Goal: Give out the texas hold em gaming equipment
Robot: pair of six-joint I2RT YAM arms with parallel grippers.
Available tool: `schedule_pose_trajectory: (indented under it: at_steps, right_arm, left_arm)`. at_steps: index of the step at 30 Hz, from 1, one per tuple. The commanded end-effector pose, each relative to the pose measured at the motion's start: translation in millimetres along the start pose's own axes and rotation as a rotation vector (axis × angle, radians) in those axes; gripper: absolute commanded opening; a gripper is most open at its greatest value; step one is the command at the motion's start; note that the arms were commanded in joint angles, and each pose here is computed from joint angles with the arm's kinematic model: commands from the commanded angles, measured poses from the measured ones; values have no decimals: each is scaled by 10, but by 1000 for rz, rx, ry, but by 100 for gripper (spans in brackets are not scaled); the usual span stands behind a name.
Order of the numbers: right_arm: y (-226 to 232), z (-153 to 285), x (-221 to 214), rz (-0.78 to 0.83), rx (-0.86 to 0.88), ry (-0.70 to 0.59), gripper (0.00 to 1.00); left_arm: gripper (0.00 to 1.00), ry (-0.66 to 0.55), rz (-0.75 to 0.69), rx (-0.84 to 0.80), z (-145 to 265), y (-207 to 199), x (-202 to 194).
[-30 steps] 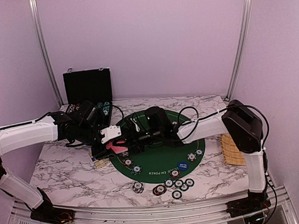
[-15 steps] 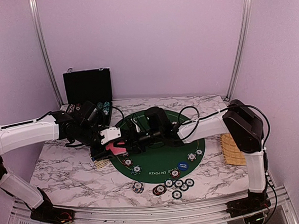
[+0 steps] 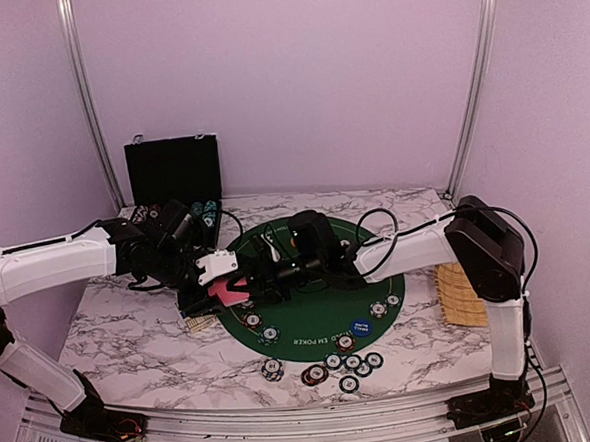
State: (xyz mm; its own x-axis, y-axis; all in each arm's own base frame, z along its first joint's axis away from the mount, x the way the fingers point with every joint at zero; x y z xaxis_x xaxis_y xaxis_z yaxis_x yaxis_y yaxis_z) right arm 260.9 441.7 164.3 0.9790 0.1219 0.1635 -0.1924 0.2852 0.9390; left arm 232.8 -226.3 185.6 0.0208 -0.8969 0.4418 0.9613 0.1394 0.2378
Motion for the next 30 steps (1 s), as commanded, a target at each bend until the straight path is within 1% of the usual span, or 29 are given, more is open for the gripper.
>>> schedule_pose_trajectory:
  at_steps: [1,6,9,13,16,18,25,30]
  right_arm:
    - [203,82,14,24,52,-4,56]
    - [208,-27,2,17,76,21,64]
    - [221,-89,19,17,89,28,65]
    - [167,-97,23,4,74,31,60]
    - [112,-64,22,-5,56,25,53]
    - [83,-36,25,-6,44,19,51]
    - [107,41,26,9,20,12,45]
    - [96,61,6,10,12,14,43]
  left_arm:
    - [0,-17,32,7,47,98,73]
    - [0,-26,51,-16,58,99,113]
    - [0,-18,57,-36,54,79,106]
    - [0,-9,59,-50,77,52,87]
    - [0,-3,60,-61,88,31,66]
    - [0,5,65,-68,87,18,44]
    - [0,16,79,-69,93,31,5]
    - [0,14,92,-65,103,52,-6]
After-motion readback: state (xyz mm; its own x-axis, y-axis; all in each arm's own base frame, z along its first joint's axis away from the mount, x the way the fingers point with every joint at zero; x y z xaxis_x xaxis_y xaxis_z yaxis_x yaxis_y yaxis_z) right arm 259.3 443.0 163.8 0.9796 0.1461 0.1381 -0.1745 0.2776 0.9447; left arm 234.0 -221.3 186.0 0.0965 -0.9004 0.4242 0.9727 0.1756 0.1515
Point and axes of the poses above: each gripper's point midway between its finger pads, its own z axis back along the fingers, its own y axis along the line the jaws close on, x = y × z, the point moved 7 cm from there along z, back along the fingers, and after that the axes turned 6 degrees about -z, right-handed, at the moved point
